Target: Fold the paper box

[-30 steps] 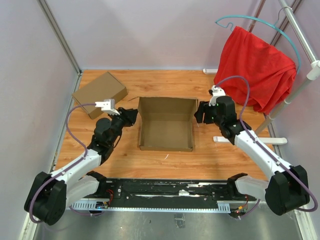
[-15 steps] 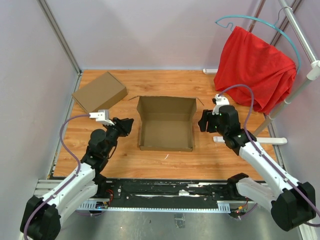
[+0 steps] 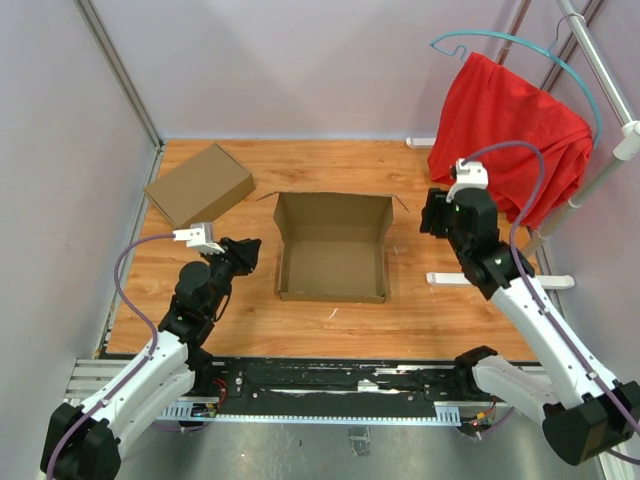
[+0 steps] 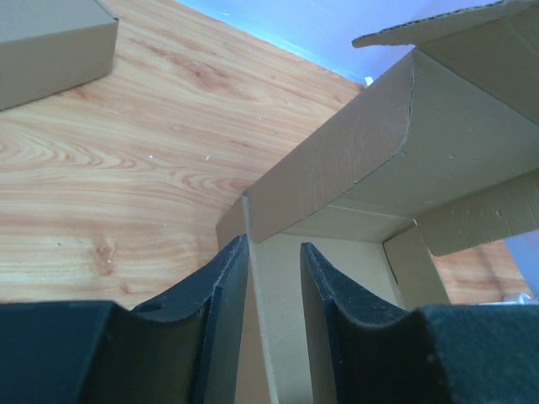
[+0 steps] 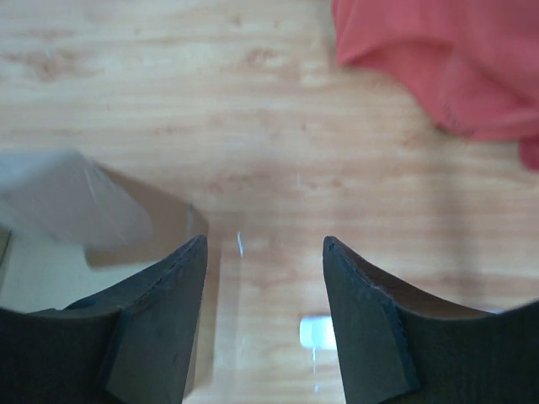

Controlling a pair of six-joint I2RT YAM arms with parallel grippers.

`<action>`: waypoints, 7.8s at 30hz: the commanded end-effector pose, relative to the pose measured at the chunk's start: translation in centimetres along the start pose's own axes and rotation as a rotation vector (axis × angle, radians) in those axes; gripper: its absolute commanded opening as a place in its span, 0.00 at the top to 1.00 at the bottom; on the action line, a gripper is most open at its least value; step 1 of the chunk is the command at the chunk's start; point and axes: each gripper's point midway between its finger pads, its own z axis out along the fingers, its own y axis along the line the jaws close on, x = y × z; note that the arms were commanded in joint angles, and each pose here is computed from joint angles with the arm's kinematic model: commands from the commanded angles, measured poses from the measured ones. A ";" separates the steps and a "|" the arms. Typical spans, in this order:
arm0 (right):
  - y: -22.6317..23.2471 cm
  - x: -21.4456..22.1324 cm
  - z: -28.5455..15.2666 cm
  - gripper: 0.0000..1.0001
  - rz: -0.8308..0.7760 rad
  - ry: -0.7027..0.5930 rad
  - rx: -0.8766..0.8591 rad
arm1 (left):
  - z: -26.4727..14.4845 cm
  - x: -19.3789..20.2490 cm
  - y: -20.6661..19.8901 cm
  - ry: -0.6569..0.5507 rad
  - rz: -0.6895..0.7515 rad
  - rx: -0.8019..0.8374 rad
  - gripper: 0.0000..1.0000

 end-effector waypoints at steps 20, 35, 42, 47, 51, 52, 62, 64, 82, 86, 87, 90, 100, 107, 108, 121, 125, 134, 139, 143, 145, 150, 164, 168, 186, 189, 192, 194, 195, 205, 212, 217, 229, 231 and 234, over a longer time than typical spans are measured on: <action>-1.5 -3.7 10.4 0.39 -0.021 0.010 0.159 | 4.2 -4.2 2.7 -0.217 0.044 -0.212 0.62; 2.5 2.1 10.5 0.42 0.077 0.134 -0.079 | 6.8 -3.7 0.9 -0.228 0.033 -0.110 0.61; 3.2 3.6 8.8 0.43 0.062 0.186 -0.139 | 8.5 -3.6 0.1 -0.222 0.049 -0.087 0.60; 4.4 5.4 7.0 0.44 0.065 0.235 -0.220 | 8.6 -3.5 -0.5 -0.210 0.038 -0.059 0.60; 6.0 6.7 5.6 0.45 0.051 0.266 -0.294 | 8.0 -3.3 -0.9 -0.202 0.021 -0.032 0.60; 6.5 6.9 5.3 0.45 0.048 0.270 -0.312 | 7.9 -3.3 -1.0 -0.200 0.018 -0.027 0.61; 8.9 9.8 4.5 0.46 0.013 0.331 -0.372 | 6.8 -1.9 -1.1 -0.154 -0.004 0.000 0.62; 8.7 10.1 4.5 0.46 0.009 0.339 -0.359 | 6.7 -1.5 -1.0 -0.144 -0.004 0.004 0.62; 1.5 2.4 1.6 0.46 -0.088 0.089 -0.017 | 1.1 0.0 2.8 -0.108 -0.020 -0.124 0.66; 3.8 -4.7 2.5 0.45 -0.120 -0.031 -0.070 | -0.3 -0.3 3.1 -0.115 -0.046 -0.133 0.67; 4.8 -6.3 3.0 0.45 -0.132 -0.047 -0.099 | -0.5 -0.2 3.1 -0.111 -0.045 -0.130 0.67; 8.2 -10.1 4.6 0.44 -0.158 -0.084 -0.210 | -0.7 0.3 3.0 -0.085 -0.040 -0.123 0.68; 20.4 -9.3 8.9 0.44 -0.245 0.057 -0.674 | 3.2 2.7 1.9 0.013 0.009 -0.078 0.68; 24.0 -4.2 7.4 0.44 -0.349 0.164 -0.756 | 4.1 2.3 0.4 -0.007 0.010 -0.007 0.68; 24.1 -3.7 7.1 0.44 -0.348 0.173 -0.755 | 4.3 2.4 0.2 -0.002 0.009 0.006 0.68; 23.8 0.8 4.2 0.44 -0.360 0.233 -0.748 | 4.1 6.0 0.1 0.114 -0.034 0.052 0.69; 24.2 2.0 4.2 0.44 -0.367 0.263 -0.763 | 3.9 5.8 0.2 0.109 -0.025 0.051 0.69; 25.3 3.2 3.8 0.44 -0.364 0.288 -0.785 | 3.4 6.7 -1.1 0.159 -0.041 0.116 0.69; 25.8 4.0 3.5 0.44 -0.372 0.307 -0.791 | 2.6 7.2 -1.0 0.191 -0.034 0.115 0.71; 25.2 4.0 4.0 0.44 -0.380 0.293 -0.734 | 2.0 7.3 1.3 0.177 -0.021 0.002 0.71; 24.0 3.4 4.8 0.44 -0.387 0.273 -0.650 | 1.8 6.6 2.8 0.143 -0.023 -0.081 0.71; 20.8 -0.5 5.1 0.33 -0.432 0.165 -0.495 | 1.3 4.8 3.0 0.090 0.013 -0.103 0.67; 15.4 -3.0 4.9 0.33 -0.383 0.190 -0.388 | -3.5 6.1 -2.1 0.336 -0.010 0.130 0.74; 10.6 -4.2 3.4 0.29 -0.250 0.123 -0.145 | -3.6 4.5 0.5 0.222 0.001 -0.002 0.58; 3.7 18.8 -11.9 0.29 0.328 0.560 -0.106 | -3.6 5.7 2.1 0.267 0.005 -0.079 0.55; 5.9 20.5 -12.0 0.29 0.319 0.558 -0.178 | -4.1 5.8 2.3 0.261 0.001 -0.079 0.55; 8.1 21.3 -11.6 0.28 0.300 0.528 -0.204 | -4.5 5.1 2.5 0.220 -0.006 -0.084 0.55; 9.3 21.6 -11.2 0.27 0.288 0.499 -0.204 | -4.7 4.6 2.4 0.194 -0.014 -0.080 0.55; 10.1 21.3 -10.9 0.26 0.301 0.466 -0.213 | -4.8 4.4 2.4 0.185 -0.018 -0.078 0.55; 12.5 21.0 -9.5 0.26 0.354 0.384 -0.194 | -4.8 4.6 2.6 0.182 -0.010 -0.082 0.55; 12.9 23.3 -9.0 0.42 0.307 0.448 -0.136 | -4.7 4.1 2.6 0.167 -0.001 -0.083 0.55; 13.1 23.7 -8.5 0.70 0.288 0.440 -0.124 | -4.8 3.7 2.7 0.144 -0.002 -0.090 0.55; 9.5 21.0 -4.5 0.95 0.229 0.228 0.009 | -4.1 5.0 3.9 0.144 0.000 -0.117 0.55; 8.9 20.8 -3.8 0.97 0.232 0.206 0.038 | -4.0 5.2 4.0 0.152 0.005 -0.122 0.55; 8.3 20.5 -2.7 0.99 0.257 0.170 0.078 | -3.7 5.4 4.2 0.159 0.012 -0.131 0.55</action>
